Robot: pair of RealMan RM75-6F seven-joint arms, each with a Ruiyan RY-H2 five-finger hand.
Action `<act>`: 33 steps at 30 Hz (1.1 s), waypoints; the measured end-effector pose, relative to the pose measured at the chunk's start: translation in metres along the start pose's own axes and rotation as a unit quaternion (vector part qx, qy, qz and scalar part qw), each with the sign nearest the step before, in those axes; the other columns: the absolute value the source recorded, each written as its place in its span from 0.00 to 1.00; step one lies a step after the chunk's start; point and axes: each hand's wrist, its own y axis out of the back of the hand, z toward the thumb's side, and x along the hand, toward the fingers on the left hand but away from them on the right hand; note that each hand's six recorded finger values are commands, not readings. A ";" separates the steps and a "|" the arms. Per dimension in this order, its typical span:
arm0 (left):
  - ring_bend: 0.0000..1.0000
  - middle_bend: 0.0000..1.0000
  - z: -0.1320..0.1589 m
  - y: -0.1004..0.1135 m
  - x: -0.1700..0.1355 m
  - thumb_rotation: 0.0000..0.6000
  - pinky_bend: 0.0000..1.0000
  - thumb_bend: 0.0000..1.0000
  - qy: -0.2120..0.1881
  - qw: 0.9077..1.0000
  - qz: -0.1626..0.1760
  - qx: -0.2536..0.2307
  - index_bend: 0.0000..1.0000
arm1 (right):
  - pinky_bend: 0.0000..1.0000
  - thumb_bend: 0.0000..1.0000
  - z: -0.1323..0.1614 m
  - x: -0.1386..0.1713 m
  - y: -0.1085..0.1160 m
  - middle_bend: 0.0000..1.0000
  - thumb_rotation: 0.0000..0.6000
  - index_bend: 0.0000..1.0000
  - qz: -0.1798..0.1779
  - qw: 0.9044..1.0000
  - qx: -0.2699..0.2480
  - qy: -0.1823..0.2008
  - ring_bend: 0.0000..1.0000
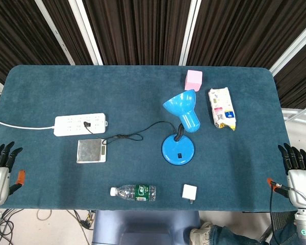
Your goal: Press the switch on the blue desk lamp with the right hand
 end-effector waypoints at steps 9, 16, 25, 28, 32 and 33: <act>0.00 0.04 -0.002 -0.001 0.001 1.00 0.00 0.47 0.005 1.000 -0.004 -0.002 0.17 | 0.00 0.24 0.002 0.000 -0.004 0.07 1.00 0.00 0.008 1.000 0.002 0.004 0.05; 0.00 0.04 -0.002 0.000 0.001 1.00 0.00 0.47 0.003 1.000 -0.001 -0.003 0.17 | 0.00 0.24 0.005 0.003 -0.003 0.07 1.00 0.00 0.013 1.000 -0.006 0.010 0.06; 0.00 0.04 -0.001 0.000 0.001 1.00 0.00 0.47 0.003 1.000 -0.003 -0.006 0.17 | 0.23 0.24 0.011 0.005 -0.005 0.07 1.00 0.00 0.028 0.999 -0.020 0.020 0.13; 0.00 0.04 0.000 0.000 0.000 1.00 0.00 0.47 0.002 1.000 -0.003 -0.006 0.17 | 0.30 0.24 0.016 0.008 -0.009 0.10 1.00 0.00 0.041 0.998 -0.030 0.030 0.23; 0.00 0.04 -0.001 0.001 0.001 1.00 0.00 0.47 0.004 1.000 -0.002 -0.009 0.17 | 0.39 0.24 0.027 0.011 -0.014 0.23 1.00 0.00 0.068 0.995 -0.044 0.050 0.40; 0.00 0.04 -0.001 0.001 0.001 1.00 0.00 0.47 0.004 1.000 -0.002 -0.010 0.17 | 0.41 0.24 0.030 0.012 -0.015 0.29 1.00 0.00 0.074 0.995 -0.045 0.057 0.45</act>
